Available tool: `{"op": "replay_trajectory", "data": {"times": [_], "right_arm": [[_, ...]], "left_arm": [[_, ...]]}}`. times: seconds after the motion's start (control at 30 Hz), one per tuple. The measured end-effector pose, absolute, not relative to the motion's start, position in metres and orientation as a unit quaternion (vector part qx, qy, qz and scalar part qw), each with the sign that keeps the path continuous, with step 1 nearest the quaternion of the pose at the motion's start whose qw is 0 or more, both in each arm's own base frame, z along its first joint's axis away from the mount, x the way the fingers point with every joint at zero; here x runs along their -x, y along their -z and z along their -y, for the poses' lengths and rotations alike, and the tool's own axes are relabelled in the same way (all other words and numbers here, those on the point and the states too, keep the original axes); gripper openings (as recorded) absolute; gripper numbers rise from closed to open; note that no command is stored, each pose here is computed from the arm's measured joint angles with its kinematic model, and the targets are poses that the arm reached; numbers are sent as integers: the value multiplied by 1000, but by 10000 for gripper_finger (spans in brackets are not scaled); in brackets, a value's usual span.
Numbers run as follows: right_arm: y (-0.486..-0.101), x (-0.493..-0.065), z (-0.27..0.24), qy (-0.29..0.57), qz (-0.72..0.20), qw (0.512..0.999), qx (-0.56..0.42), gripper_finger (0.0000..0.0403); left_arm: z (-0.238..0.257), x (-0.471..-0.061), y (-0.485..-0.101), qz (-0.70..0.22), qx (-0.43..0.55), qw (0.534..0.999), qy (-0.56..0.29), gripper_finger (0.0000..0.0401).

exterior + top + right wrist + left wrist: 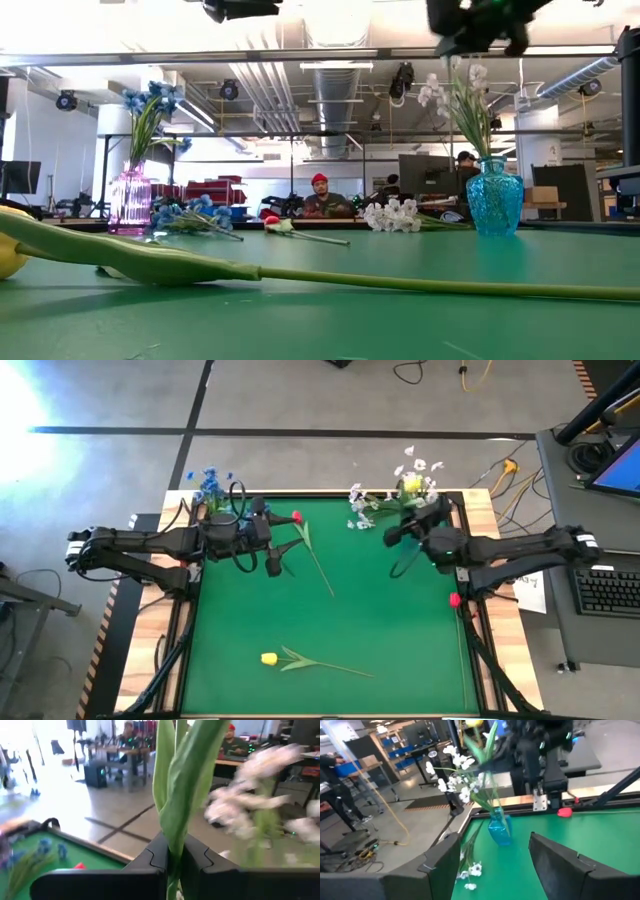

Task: Sort flowers into vase by color
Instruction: Put the top yellow tulip into the purple vase

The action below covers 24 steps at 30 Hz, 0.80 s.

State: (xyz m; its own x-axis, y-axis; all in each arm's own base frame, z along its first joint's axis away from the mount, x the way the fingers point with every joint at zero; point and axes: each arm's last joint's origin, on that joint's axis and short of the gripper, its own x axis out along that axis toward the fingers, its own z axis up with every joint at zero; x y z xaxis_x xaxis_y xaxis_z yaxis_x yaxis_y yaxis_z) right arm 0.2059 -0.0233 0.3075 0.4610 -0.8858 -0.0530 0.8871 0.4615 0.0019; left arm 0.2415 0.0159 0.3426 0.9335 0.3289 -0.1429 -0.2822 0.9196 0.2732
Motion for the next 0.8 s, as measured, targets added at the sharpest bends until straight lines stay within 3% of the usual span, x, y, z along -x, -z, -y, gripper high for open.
{"op": "replay_trajectory", "data": {"times": [0.4, 0.8], "right_arm": [[-330, -159, 24, 527, 9, 849, -34, 18], [-322, -150, 29, 629, -21, 777, 3, 18]], "left_arm": [[-17, -240, -338, -121, -135, 969, -167, 224], [-23, -242, -335, -129, -134, 966, -179, 223]]}}
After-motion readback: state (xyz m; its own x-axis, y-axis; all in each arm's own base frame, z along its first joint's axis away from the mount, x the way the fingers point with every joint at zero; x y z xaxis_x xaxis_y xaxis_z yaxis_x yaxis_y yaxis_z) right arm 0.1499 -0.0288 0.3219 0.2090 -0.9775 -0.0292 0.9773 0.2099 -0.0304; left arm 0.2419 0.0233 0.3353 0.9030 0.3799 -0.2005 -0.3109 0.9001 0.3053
